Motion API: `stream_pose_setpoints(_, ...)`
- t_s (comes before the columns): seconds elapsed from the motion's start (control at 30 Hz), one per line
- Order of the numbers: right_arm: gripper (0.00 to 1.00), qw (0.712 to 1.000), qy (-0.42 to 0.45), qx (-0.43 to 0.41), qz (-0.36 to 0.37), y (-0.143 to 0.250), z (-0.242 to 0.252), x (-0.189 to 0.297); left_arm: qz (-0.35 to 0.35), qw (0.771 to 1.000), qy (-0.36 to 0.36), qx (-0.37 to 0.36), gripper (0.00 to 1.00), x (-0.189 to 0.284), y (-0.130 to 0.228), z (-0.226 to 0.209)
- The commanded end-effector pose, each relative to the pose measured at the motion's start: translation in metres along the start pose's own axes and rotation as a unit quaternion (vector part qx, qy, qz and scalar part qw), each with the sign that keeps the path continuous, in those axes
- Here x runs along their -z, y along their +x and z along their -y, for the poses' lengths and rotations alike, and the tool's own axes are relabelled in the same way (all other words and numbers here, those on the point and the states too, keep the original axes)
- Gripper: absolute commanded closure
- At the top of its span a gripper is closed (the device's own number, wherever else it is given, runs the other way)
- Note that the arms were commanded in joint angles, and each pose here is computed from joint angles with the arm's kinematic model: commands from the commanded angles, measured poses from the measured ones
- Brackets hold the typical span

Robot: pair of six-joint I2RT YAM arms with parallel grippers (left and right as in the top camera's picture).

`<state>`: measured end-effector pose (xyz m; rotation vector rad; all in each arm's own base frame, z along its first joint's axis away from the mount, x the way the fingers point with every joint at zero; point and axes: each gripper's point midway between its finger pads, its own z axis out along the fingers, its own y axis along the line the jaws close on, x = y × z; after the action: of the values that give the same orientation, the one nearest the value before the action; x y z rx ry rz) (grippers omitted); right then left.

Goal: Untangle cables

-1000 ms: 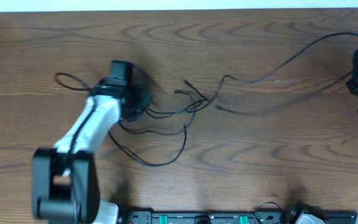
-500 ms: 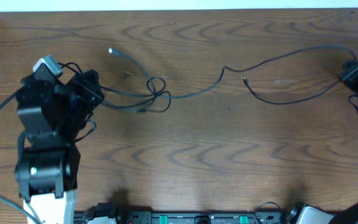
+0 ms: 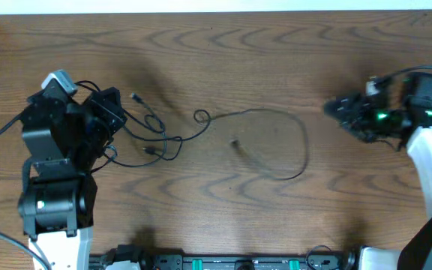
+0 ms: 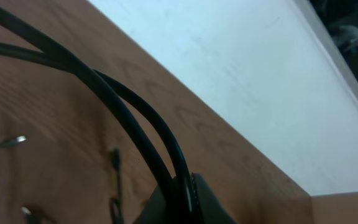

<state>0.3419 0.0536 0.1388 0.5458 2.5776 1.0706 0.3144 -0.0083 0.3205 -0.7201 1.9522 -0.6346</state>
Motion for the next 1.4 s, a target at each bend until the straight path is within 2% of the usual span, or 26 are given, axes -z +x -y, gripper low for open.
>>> stream_pose_setpoints(0.0, 0.26, 0.995, -0.040, 0.037, -0.079, 0.043, -0.035, -0.019, -0.019, 1.000, 0.006, 0.008, 0.93, -0.008, 0.004, 0.001)
stream_pose_setpoints(0.17, 0.24, 0.986, -0.032, 0.009, -0.162, 0.099, -0.069, -0.046, -0.053, 0.998, 0.023, 0.020, 0.93, -0.015, 0.014, 0.006)
stream_pose_setpoints(0.27, 0.14, 0.985, -0.036, -0.023, -0.170, 0.112, -0.093, -0.061, -0.056, 0.998, 0.029, 0.019, 0.93, -0.014, 0.015, 0.008)
stream_pose_setpoints(0.33, 0.13, 0.985, -0.057, -0.028, -0.163, 0.114, -0.115, -0.071, -0.059, 0.997, 0.034, 0.019, 0.93, -0.013, 0.016, 0.010)
stream_pose_setpoints(0.53, 0.16, 0.991, -0.052, -0.048, -0.115, 0.122, -0.146, -0.106, -0.081, 0.994, 0.069, 0.017, 0.93, -0.005, 0.024, 0.023)
stream_pose_setpoints(0.6, 0.21, 0.989, -0.047, -0.067, -0.122, 0.131, -0.150, -0.116, -0.082, 0.994, 0.075, 0.016, 0.93, -0.003, 0.025, 0.026)
stream_pose_setpoints(0.77, 0.22, 0.985, -0.067, -0.057, -0.147, 0.156, -0.168, -0.140, -0.074, 0.993, 0.089, 0.011, 0.93, 0.007, 0.024, 0.032)
stream_pose_setpoints(0.87, 0.26, 0.982, -0.059, -0.069, -0.164, 0.171, -0.167, -0.158, -0.069, 0.993, 0.097, 0.009, 0.93, 0.014, 0.023, 0.036)
stream_pose_setpoints(0.9, 0.29, 0.981, -0.055, -0.076, -0.169, 0.175, -0.164, -0.164, -0.067, 0.993, 0.100, 0.007, 0.93, 0.017, 0.023, 0.037)
stream_pose_setpoints(0.93, 0.39, 0.980, -0.050, -0.083, -0.172, 0.177, -0.161, -0.170, -0.066, 0.992, 0.105, 0.006, 0.93, 0.020, 0.023, 0.039)
stream_pose_setpoints(1.0, 0.84, 0.979, -0.044, -0.088, -0.176, 0.179, -0.155, -0.182, -0.062, 0.992, 0.113, 0.002, 0.93, 0.025, 0.023, 0.042)
stream_pose_setpoints(1.03, 0.99, 0.980, -0.040, -0.084, -0.174, 0.178, -0.151, -0.187, -0.061, 0.992, 0.113, 0.002, 0.93, 0.027, 0.023, 0.042)
stream_pose_setpoints(1.13, 0.99, 0.987, -0.029, -0.041, -0.150, 0.168, -0.138, -0.195, -0.053, 0.992, 0.114, -0.025, 0.93, 0.031, 0.023, 0.042)
stream_pose_setpoints(1.2, 0.99, 0.993, -0.003, 0.001, -0.116, 0.154, -0.123, -0.196, -0.026, 0.996, 0.079, -0.039, 0.93, 0.032, 0.016, 0.030)
stream_pose_setpoints(1.3, 0.99, 0.994, 0.091, 0.003, -0.052, 0.122, -0.078, -0.185, 0.047, 0.998, -0.027, -0.029, 0.93, 0.038, -0.007, -0.009)
stream_pose_setpoints(1.37, 0.99, 0.987, 0.161, -0.002, -0.012, 0.095, -0.041, -0.168, 0.110, 0.988, -0.109, -0.003, 0.93, 0.052, -0.025, -0.040)
